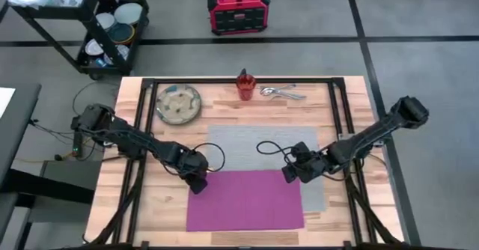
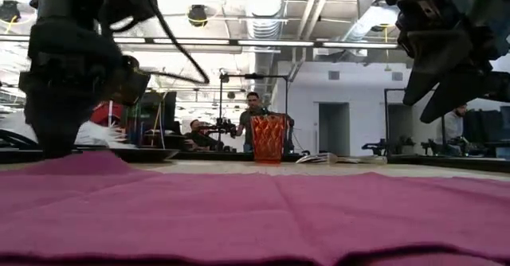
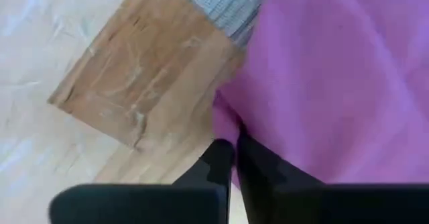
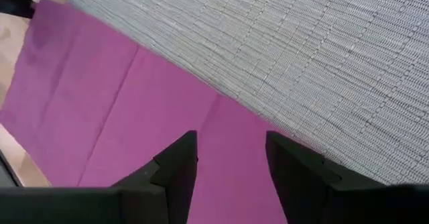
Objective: Set table place
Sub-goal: Fold the pink table napkin
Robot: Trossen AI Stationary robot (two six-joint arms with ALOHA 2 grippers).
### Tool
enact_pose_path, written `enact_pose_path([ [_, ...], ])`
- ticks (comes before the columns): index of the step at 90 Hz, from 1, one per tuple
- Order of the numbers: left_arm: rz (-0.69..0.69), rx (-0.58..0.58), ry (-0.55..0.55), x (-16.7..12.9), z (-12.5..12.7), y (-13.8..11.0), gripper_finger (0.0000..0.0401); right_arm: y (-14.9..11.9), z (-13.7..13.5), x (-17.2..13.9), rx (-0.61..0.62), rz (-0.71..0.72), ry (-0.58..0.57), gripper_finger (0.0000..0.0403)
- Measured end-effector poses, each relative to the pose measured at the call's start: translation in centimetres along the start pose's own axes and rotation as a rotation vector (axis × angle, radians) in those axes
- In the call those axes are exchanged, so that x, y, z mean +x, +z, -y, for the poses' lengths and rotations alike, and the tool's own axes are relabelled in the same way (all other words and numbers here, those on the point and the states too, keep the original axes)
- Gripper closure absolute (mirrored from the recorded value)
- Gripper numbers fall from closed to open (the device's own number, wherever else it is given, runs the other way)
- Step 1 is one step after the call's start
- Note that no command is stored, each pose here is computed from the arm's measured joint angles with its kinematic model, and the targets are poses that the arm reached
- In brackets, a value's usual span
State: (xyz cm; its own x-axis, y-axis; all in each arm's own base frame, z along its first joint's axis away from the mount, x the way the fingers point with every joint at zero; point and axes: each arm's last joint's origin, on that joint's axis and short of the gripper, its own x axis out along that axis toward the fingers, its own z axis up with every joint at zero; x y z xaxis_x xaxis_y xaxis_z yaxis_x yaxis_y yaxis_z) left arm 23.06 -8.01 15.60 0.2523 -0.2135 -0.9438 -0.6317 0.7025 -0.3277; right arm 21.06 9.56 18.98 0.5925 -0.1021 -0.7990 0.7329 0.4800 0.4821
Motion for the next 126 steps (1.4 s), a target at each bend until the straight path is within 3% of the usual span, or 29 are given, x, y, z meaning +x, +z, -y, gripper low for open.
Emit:
enact_pose_path([
  [38, 0.2, -0.076, -0.197, -5.3, 0.3, -0.2, 0.0401, 0.0, 0.0, 0.0, -0.002, 0.0, 0.002, 0.0239],
  [58, 0.342, -0.102, -0.452, -7.0, 2.0, 1.5, 0.0401, 0.1, -0.1, -0.3, 0.003, 0.002, 0.025, 0.0239],
  [71, 0.475, -0.118, -0.629, -8.1, 2.8, 3.9, 0.0401, 0.7, -0.1, -1.4, -0.002, 0.009, 0.065, 0.0239],
  [89, 0.477, -0.099, -0.681, -6.6, 4.1, 7.6, 0.0401, 2.6, 0.3, -3.4, 0.012, 0.088, 0.117, 0.0239],
  [105, 0.468, -0.029, -0.805, -5.5, 7.5, 11.7, 0.0401, 4.3, 1.1, -4.8, 0.018, 0.145, 0.129, 0.0239],
  [126, 0.402, 0.088, -0.859, -2.3, 12.4, 17.5, 0.0401, 5.8, 1.8, -5.6, 0.03, 0.193, 0.129, 0.0239],
])
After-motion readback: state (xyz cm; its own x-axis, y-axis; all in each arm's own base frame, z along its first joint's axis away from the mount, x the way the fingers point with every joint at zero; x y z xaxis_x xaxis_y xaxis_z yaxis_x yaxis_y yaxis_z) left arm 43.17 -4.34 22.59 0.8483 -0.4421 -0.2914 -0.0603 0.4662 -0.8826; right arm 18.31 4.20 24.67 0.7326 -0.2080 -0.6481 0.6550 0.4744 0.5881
